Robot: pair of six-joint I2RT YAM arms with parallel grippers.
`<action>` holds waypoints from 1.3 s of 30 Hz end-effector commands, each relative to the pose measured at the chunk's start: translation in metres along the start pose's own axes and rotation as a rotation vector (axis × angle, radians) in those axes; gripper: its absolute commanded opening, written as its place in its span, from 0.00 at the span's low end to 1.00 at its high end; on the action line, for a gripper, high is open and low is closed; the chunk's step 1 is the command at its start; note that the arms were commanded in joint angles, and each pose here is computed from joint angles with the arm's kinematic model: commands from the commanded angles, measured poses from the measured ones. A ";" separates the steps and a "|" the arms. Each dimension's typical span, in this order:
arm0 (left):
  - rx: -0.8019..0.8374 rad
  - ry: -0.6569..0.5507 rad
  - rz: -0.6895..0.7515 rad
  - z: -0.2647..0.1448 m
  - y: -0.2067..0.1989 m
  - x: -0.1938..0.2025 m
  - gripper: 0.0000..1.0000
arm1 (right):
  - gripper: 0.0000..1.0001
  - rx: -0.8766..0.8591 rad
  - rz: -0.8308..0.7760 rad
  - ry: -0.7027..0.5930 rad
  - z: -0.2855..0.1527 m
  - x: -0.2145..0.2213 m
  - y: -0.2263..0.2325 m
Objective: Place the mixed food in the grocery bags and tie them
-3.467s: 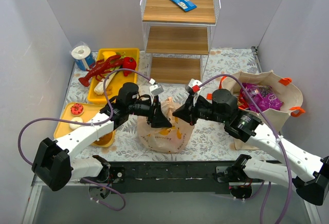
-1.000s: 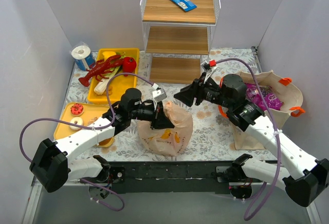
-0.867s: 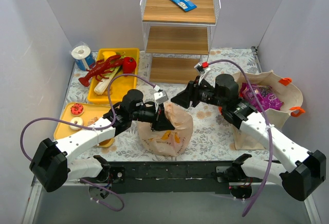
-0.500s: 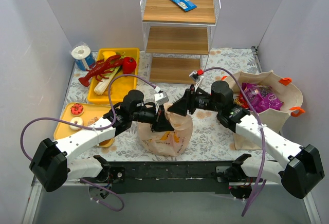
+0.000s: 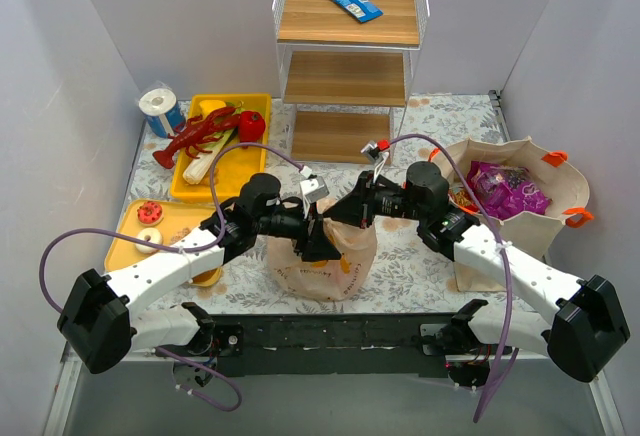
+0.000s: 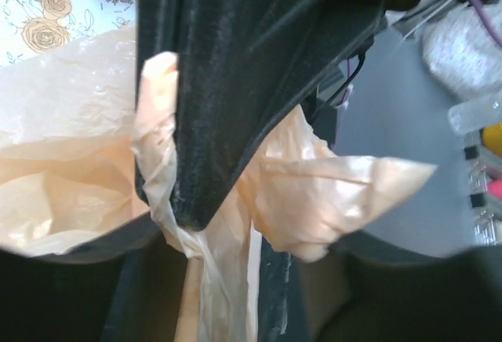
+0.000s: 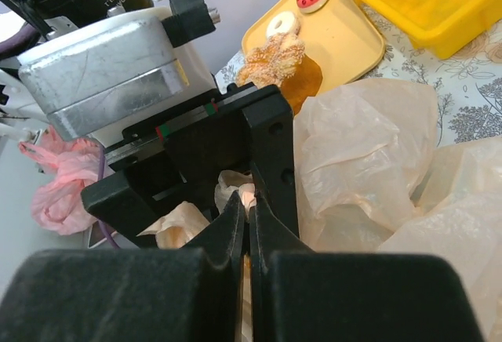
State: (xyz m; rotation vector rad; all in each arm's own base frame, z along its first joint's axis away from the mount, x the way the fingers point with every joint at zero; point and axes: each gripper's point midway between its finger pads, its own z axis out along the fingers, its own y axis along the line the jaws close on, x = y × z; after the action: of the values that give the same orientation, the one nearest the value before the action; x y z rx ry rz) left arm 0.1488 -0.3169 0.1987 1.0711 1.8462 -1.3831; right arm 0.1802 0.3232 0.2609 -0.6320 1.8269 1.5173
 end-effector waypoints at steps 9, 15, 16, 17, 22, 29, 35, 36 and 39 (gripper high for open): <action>-0.031 -0.123 0.037 -0.011 -0.018 -0.056 0.89 | 0.01 0.041 -0.054 -0.043 -0.003 -0.013 0.002; -0.064 -0.106 -0.004 0.000 -0.003 -0.058 0.82 | 0.01 0.057 -0.064 -0.045 -0.003 -0.015 0.003; -0.063 -0.103 -0.003 0.001 -0.002 -0.057 0.78 | 0.01 0.061 -0.068 -0.047 -0.003 -0.015 0.003; -0.062 -0.097 -0.005 0.001 -0.001 -0.055 0.75 | 0.01 0.064 -0.067 -0.044 -0.003 -0.014 0.002; -0.080 -0.084 -0.007 0.000 0.003 -0.048 0.49 | 0.01 0.112 -0.094 -0.068 -0.011 -0.022 0.001; -0.086 -0.068 -0.017 -0.001 0.004 -0.037 0.16 | 0.01 0.193 -0.154 -0.118 -0.027 -0.041 0.006; -0.111 -0.081 -0.015 -0.004 0.006 -0.037 0.04 | 0.01 0.207 -0.170 -0.146 -0.037 -0.046 0.013; -0.112 -0.084 -0.021 -0.005 0.006 -0.037 0.03 | 0.01 0.209 -0.174 -0.147 -0.038 -0.045 0.012; -0.131 -0.099 -0.028 -0.006 0.007 -0.039 0.00 | 0.01 0.179 -0.205 -0.157 -0.042 -0.044 0.020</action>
State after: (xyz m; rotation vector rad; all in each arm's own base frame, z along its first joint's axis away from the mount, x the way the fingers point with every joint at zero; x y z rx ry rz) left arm 0.1764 -0.3282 0.2313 0.9320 1.8397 -1.3204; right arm 0.1848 0.2913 0.2728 -0.5730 1.8518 1.2447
